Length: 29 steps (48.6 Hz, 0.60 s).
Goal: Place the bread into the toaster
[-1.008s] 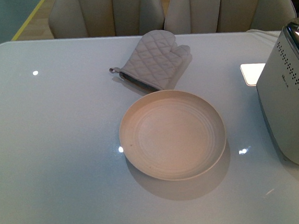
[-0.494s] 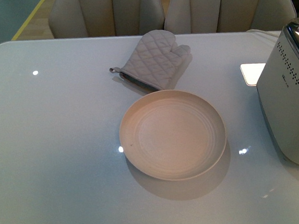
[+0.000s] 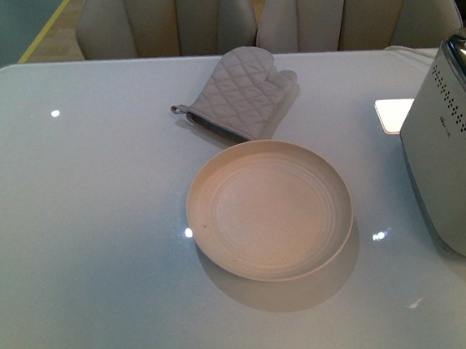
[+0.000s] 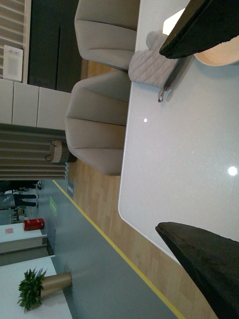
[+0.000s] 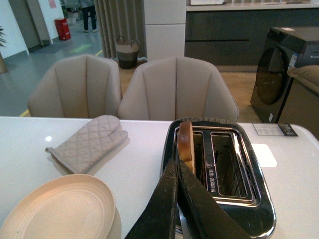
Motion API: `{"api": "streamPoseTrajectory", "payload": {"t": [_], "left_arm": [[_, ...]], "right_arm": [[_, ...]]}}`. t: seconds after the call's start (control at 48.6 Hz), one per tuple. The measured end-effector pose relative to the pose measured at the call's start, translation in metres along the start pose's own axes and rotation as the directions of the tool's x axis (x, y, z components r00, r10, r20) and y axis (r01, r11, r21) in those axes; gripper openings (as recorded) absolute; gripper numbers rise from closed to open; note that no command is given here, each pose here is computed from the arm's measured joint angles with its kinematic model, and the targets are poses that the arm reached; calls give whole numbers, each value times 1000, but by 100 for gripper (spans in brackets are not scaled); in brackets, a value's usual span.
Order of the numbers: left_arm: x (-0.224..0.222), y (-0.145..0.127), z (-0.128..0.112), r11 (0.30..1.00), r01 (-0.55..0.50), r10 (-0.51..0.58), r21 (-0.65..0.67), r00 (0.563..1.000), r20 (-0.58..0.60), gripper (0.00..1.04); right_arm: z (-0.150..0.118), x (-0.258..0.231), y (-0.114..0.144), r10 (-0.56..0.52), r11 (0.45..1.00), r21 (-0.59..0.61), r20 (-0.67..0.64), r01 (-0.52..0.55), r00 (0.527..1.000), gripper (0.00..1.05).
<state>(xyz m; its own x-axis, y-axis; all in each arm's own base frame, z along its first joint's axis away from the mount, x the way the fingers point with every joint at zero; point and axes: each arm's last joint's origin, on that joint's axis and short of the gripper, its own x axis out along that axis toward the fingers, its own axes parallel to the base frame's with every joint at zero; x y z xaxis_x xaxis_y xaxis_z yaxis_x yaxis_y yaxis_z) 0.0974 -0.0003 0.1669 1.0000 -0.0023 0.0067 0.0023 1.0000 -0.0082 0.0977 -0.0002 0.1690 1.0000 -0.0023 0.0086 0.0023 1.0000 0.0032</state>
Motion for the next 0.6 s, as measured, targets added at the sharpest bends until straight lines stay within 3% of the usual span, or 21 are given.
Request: {"api": "streamPoseTrajectory", "payload": {"t": [0.288,0.432,0.597], "left_arm": [[0,0,0,1000,0,0,0,1000,0,98],[0,0,0,1000,0,0,0,1000,0,98],[0,0,0,1000,0,0,0,1000,0,98]], "right_arm": [[0,-1,0,0,1000,-1,4,0,1000,3],[0,-1,0,0,1000,0,5,0,1000,36],[0,-1,0,0,1000,0,5,0,1000,63]]}}
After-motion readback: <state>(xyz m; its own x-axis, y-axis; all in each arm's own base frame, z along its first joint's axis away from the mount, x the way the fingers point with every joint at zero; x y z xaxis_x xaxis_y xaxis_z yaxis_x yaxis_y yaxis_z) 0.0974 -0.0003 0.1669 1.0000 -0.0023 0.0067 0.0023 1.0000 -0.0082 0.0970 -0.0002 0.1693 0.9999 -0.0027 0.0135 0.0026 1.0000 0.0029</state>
